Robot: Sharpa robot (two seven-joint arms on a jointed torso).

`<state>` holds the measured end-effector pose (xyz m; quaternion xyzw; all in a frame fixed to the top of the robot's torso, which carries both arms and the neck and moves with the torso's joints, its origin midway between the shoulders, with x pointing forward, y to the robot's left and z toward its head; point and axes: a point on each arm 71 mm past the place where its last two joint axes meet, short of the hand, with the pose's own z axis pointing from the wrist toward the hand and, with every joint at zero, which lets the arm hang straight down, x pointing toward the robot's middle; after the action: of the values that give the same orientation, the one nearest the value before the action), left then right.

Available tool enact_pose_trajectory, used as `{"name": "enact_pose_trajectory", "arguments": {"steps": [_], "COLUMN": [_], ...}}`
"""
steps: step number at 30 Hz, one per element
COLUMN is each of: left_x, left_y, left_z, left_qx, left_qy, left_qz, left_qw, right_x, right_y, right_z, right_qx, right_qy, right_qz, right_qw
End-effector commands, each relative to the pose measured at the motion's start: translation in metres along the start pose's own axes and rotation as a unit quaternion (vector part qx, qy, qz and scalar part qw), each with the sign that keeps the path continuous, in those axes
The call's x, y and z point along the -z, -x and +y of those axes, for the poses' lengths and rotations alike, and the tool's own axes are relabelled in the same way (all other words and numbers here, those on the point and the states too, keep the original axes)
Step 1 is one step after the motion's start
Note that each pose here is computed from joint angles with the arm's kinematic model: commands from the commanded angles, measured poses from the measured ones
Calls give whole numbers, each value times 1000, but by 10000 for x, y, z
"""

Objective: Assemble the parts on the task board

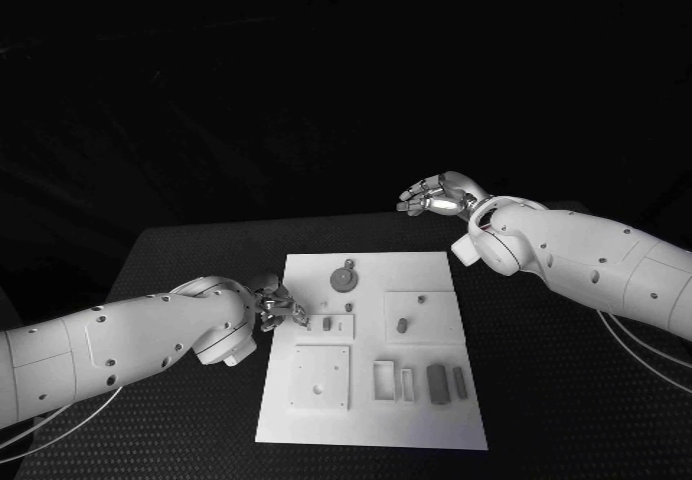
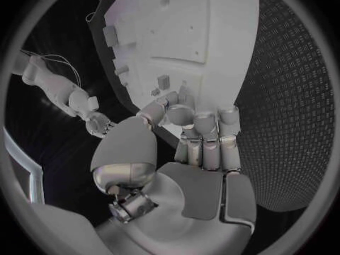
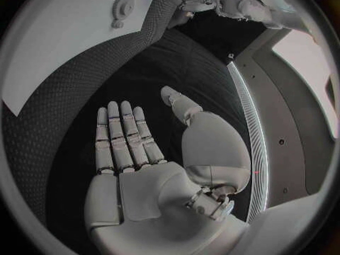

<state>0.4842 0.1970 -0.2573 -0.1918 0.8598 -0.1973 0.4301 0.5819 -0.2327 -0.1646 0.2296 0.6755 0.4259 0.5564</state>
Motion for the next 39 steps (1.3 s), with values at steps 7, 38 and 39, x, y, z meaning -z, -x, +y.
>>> {"name": "enact_pose_trajectory", "arguments": {"steps": [7,38,39], "left_x": [24,-1,-2], "left_y": [-12,-133,-136], "left_z": [11,-36,-35], "left_qx": [35,-10,-11], "left_qy": [1,-7,-6], "left_qz": [-24,-8,-6], "left_qw": [999,1000,1000], "right_x": [4,3,3], "right_y": [-5,-11,-11], "right_z": [7,12,12], "right_qx": [-1,-1,-1], "right_qy": [3,4,4], "right_qz": [2,2,2], "right_qw": [1000,1000,1000]}}
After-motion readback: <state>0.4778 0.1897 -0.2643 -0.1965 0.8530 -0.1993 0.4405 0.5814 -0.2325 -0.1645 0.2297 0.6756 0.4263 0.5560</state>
